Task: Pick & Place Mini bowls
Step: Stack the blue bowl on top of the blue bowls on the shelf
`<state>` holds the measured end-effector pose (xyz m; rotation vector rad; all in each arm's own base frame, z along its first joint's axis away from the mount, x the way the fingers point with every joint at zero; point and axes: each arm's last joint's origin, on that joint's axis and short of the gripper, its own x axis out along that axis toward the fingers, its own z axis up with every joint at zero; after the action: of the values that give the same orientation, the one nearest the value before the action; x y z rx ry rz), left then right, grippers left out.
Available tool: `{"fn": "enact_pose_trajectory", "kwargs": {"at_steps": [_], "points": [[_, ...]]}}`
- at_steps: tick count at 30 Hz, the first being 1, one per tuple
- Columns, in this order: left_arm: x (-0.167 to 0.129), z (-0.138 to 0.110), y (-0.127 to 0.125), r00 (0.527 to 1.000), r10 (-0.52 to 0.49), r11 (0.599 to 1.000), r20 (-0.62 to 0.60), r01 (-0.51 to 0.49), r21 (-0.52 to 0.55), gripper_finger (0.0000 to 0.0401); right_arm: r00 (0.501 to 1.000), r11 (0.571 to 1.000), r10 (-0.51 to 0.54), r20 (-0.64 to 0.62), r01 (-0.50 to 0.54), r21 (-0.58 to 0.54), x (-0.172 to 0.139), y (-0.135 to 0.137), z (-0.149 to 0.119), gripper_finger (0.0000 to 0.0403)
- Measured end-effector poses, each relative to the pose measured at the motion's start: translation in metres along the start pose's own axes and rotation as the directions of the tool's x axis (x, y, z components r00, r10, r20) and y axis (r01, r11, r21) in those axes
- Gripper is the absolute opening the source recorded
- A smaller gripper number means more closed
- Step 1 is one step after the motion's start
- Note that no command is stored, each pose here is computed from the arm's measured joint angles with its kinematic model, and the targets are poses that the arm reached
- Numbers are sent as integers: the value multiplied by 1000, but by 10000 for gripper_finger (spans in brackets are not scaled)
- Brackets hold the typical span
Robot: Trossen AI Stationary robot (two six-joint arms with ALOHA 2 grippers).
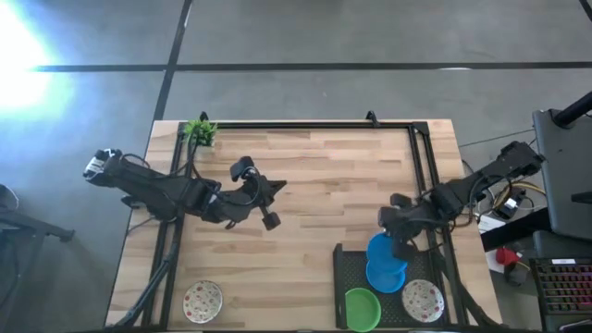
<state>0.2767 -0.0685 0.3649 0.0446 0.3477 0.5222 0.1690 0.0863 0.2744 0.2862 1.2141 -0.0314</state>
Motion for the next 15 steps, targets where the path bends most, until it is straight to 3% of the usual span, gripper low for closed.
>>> {"fn": "enact_pose_trajectory", "kwargs": {"at_steps": [4, 10, 15], "points": [[-1, 1, 1, 1000, -1, 1000, 4, 1, -5, 0, 999, 999, 33, -6, -33, -13, 16, 8, -11, 8], [-1, 1, 1, 1000, -1, 1000, 4, 1, -6, 0, 998, 998, -4, -60, 8, 67, 35, 6, -30, 8], [-1, 1, 1, 1000, -1, 1000, 4, 1, -6, 0, 999, 996, 44, -14, -43, 76, 50, 6, -32, 8]]}}
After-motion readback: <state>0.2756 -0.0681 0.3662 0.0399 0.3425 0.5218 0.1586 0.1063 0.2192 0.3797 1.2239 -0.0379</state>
